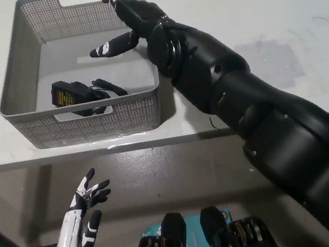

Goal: Use the right hand to pick up a black power cord and place it into a container on the left hand side

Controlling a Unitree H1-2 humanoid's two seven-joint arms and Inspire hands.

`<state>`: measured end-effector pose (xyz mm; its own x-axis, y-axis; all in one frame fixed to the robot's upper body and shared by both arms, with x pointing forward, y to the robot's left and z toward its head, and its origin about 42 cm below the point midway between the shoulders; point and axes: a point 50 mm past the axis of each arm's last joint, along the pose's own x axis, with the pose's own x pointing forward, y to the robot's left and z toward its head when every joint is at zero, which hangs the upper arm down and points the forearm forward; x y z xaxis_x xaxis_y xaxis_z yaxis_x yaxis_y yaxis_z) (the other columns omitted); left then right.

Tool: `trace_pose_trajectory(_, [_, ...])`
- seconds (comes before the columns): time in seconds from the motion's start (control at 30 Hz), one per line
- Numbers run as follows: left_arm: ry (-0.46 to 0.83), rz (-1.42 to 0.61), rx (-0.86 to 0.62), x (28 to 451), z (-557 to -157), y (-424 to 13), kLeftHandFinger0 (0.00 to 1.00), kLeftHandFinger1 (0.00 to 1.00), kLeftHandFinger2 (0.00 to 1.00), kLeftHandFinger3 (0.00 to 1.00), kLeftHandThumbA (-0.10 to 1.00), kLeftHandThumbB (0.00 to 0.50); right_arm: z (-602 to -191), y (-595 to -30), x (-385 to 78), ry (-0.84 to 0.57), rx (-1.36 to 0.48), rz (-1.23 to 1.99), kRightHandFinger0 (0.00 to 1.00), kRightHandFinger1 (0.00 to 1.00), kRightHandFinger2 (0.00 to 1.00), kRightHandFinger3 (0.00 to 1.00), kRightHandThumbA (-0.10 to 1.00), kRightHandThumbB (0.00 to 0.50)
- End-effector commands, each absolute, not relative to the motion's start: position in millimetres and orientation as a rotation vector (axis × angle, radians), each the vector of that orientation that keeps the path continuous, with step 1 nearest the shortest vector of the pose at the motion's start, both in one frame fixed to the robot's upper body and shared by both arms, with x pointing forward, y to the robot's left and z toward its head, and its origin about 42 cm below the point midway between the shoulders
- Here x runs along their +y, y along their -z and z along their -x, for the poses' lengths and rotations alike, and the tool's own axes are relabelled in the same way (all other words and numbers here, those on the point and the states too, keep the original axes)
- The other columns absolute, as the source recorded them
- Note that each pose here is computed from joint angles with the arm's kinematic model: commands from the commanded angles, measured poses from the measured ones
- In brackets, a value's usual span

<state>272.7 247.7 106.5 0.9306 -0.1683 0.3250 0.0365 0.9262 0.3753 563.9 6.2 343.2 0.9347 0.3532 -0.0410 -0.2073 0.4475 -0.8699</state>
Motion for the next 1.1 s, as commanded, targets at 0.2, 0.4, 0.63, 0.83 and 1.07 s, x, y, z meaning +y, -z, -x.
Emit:
trace_pose_trajectory(0.2, [0.147,-0.395,-0.404,252.0,-271.3,-111.6,0.72,0.75,0.81,1.0,1.0,0.2,-567.2,-464.1,-33.2,-0.215,-0.556,0.535,1.0,1.0,1.0,1.0,1.0,0.446])
trace_pose_trajectory(0.4, [0.157,-0.406,-0.381,249.0,-267.6,-105.9,0.9,0.78,0.77,1.0,1.0,0.175,-524.4,-498.6,-88.4,-0.318,-0.684,-0.09,1.0,1.0,1.0,1.0,1.0,0.477])
trace_pose_trajectory(0.63, [0.163,-0.413,-0.368,250.6,-262.4,-102.6,0.89,0.78,0.77,1.0,1.0,0.163,-488.8,-473.1,-147.7,-0.244,-0.753,-0.213,1.0,1.0,1.0,1.0,1.0,0.442])
trace_pose_trajectory(0.83, [0.158,-0.419,-0.36,254.2,-259.0,-99.9,0.88,0.75,0.74,0.97,1.0,0.169,-445.6,-420.2,-174.9,-0.111,-0.817,-0.029,1.0,1.0,1.0,1.0,1.0,0.419])
trace_pose_trajectory(1.07, [0.154,-0.43,-0.349,256.7,-259.5,-97.1,0.84,0.71,0.7,0.94,1.0,0.168,-377.5,-363.5,-201.4,-0.083,-0.889,-0.034,1.0,1.0,1.0,1.0,1.0,0.443])
